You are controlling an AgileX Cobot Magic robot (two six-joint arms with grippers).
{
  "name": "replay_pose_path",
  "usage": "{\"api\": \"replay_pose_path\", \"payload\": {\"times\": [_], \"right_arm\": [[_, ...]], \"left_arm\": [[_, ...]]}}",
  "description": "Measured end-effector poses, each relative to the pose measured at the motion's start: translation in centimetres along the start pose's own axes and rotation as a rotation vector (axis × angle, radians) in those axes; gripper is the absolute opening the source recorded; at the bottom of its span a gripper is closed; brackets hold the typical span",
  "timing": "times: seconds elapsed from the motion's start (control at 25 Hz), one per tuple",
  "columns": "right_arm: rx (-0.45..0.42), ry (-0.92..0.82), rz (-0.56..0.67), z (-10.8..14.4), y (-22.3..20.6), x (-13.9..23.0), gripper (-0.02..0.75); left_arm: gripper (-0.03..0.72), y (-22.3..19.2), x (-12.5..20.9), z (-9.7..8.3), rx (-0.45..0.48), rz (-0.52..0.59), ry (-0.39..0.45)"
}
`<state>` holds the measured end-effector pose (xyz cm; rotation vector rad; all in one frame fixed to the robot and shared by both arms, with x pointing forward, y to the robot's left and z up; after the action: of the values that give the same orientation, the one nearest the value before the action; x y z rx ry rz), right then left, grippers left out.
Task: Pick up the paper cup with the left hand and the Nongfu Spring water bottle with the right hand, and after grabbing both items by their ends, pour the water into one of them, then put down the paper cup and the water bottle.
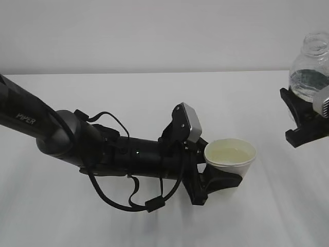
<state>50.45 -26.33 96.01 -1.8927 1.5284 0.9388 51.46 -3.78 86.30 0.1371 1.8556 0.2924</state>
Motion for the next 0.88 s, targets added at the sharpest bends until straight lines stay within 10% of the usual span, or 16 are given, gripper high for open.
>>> {"api": "replay_pose_path", "payload": {"times": [0.88], "right_arm": [[0.035, -0.313, 0.017, -0.36, 0.00, 0.24, 0.429]], "left_arm": [[0.425, 0.05, -0.58, 0.69, -0.060, -0.055, 0.051]]}}
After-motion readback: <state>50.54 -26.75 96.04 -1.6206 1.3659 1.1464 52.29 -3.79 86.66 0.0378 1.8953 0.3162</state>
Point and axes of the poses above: a point on each arm's last joint axis where the gripper is mounted, y pointing back along that axis away from the gripper, z along the wrist's bending axis when the last joint is at zero, x = y × z, the point moved 2 cm from there along -y, pointing out along that axis toward the gripper, and after that the axes turned 10 degrees about y, right-handed, at the moved point
